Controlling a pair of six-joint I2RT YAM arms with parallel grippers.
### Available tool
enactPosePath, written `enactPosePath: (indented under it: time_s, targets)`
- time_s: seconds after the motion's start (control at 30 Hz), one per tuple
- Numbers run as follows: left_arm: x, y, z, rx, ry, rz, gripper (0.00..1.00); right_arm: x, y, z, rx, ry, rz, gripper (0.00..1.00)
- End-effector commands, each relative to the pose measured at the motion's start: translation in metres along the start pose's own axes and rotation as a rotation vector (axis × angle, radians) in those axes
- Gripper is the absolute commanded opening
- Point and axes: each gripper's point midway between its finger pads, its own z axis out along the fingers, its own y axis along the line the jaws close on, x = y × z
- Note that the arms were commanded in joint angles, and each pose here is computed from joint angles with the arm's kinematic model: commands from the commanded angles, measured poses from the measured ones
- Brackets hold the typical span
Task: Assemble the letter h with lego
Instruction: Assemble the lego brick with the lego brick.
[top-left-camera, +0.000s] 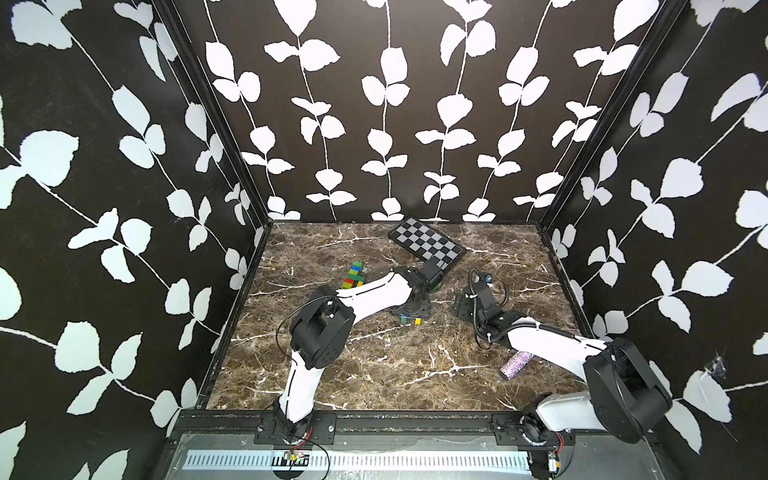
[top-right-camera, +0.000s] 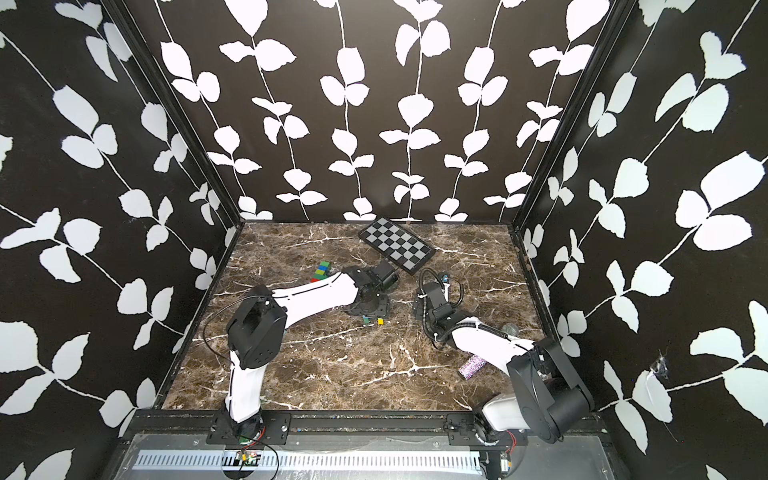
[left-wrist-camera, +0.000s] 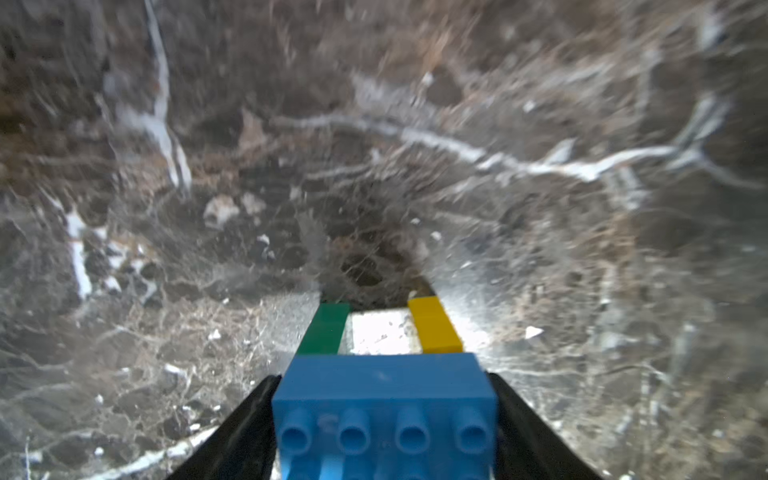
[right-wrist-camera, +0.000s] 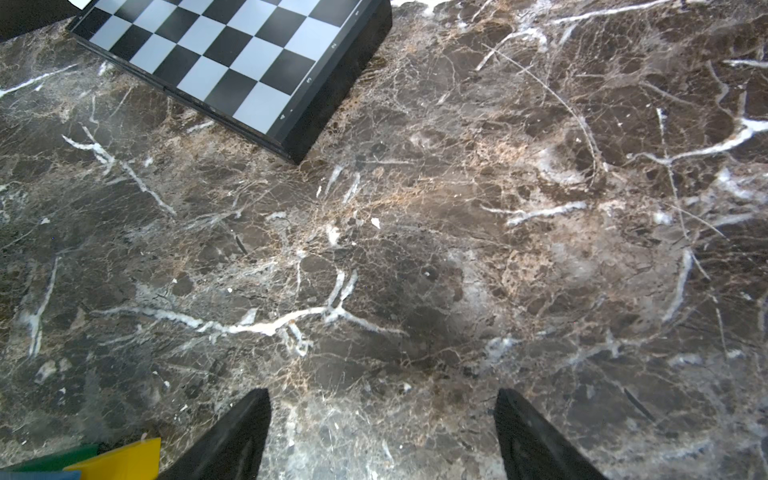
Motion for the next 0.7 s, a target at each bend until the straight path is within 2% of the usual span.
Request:
enactPosePath:
  time_s: [0.0, 0.07, 0.3, 0.47, 0.67]
  targets:
    - [0.015, 0.006, 0.002, -0.034, 0.056, 0.028, 0.83, -0.013, 0.005, -0.002, -0.011, -0.028, 0.019, 0.84]
    - [0.014, 0.006, 0.002, -0.032, 0.053, 0.029, 0.87, -0.013, 0.005, -0.001, -0.009, -0.027, 0.018, 0.84]
    - [0.010, 0.003, -0.002, -0.023, 0.042, 0.036, 0.89, -0.012, 0.005, -0.001, -0.010, -0.025, 0.018, 0.84]
    - [0.003, 0.001, -0.011, -0.018, 0.025, 0.055, 0.98, -0.013, 0.006, -0.001, -0.012, -0.025, 0.019, 0.84]
    - [0.000, -0.002, -0.023, -0.007, 0.016, 0.084, 0.99, -0.013, 0.006, -0.001, -0.012, -0.023, 0.019, 0.84]
